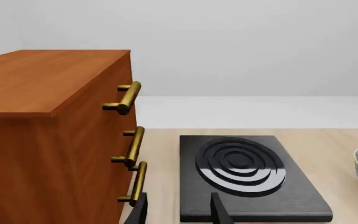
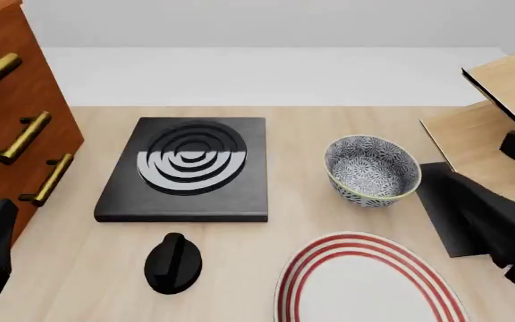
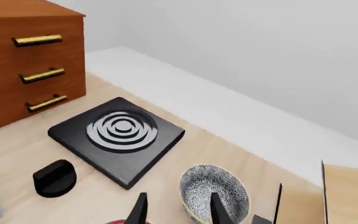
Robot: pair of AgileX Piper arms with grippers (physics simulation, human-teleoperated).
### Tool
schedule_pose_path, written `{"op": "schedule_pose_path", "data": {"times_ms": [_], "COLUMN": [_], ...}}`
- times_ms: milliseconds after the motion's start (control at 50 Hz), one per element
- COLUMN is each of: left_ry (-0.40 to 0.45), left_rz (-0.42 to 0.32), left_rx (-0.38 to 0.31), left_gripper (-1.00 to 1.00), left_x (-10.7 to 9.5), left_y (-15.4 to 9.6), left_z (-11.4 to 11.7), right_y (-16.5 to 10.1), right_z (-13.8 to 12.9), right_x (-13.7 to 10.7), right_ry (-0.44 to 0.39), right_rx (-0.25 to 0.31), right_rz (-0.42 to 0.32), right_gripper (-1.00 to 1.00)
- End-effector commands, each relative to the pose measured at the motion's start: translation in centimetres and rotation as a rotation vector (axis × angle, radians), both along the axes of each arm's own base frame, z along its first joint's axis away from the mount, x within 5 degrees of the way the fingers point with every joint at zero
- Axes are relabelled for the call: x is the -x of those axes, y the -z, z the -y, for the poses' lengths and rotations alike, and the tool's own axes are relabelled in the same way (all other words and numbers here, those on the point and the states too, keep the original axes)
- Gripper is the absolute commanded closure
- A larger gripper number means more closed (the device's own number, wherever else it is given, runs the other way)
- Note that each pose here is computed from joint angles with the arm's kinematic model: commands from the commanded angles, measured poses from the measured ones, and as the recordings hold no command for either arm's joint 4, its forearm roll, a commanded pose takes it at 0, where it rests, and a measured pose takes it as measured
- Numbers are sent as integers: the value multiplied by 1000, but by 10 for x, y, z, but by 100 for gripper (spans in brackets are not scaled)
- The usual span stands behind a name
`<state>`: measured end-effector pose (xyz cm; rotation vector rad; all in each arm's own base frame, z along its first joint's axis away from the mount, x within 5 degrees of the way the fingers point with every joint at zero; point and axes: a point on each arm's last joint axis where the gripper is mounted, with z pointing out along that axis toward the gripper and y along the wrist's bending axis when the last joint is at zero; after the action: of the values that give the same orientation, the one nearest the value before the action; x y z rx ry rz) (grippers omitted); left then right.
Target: Pick up the cream cheese and put it in the bowl.
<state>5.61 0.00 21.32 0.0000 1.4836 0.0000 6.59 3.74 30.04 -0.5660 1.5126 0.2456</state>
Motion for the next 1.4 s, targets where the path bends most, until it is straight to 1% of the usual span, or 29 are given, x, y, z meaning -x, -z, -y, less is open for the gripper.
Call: {"op": "schedule_pose_path", "data": {"times_ms": [20,60,80,120,160,180,220,260,320,400,420,460,480,560,720,880,980,1100,1260,1400], "left_ry": [0,0,0,0,0,0,0,0,0,0,0,0,0,0,0,0,0,0,0,0], "left_rz": [0,0,0,0,0,0,0,0,0,0,0,0,0,0,0,0,0,0,0,0], "left_rx": [0,0,0,0,0,0,0,0,0,0,0,0,0,0,0,0,0,0,0,0], "left_gripper": [-100,-100,-100,-100,-100,-100,-100,-100,-100,-100,-100,-100,-100,-100,-100,-100,-100,-100,-100,-100], "left_x": [0,0,0,0,0,0,0,0,0,0,0,0,0,0,0,0,0,0,0,0], "left_y": [0,0,0,0,0,0,0,0,0,0,0,0,0,0,0,0,0,0,0,0], "left_z": [0,0,0,0,0,0,0,0,0,0,0,0,0,0,0,0,0,0,0,0], "right_y": [-6,-6,-4,-2,-3,-1,-1,0,-1,2,3,4,7,9,21,33,45,51,64,74], "right_z": [-48,-49,-66,-72,-75,-83,-85,-93,-99,-111,-119,-120,-126,-135,-155,-176,-193,-204,-228,-240], "right_x": [-19,-20,-23,-24,-24,-25,-24,-24,-25,-23,-22,-22,-21,-20,-19,-16,-14,-14,-9,-9], "right_ry": [-278,-285,-353,-377,-388,-422,-433,-463,-478,-524,-550,-553,-573,-603,-647,-687,-717,-735,-773,-782], "right_rx": [158,159,194,216,214,233,236,250,261,279,281,287,298,308,327,333,353,364,384,392], "right_rz": [-84,-88,-117,-121,-124,-139,-138,-155,-156,-167,-181,-180,-183,-189,-207,-225,-241,-248,-265,-280], "right_gripper": [-100,-100,-100,-100,-100,-100,-100,-100,-100,-100,-100,-100,-100,-100,-100,-100,-100,-100,-100,-100]}}
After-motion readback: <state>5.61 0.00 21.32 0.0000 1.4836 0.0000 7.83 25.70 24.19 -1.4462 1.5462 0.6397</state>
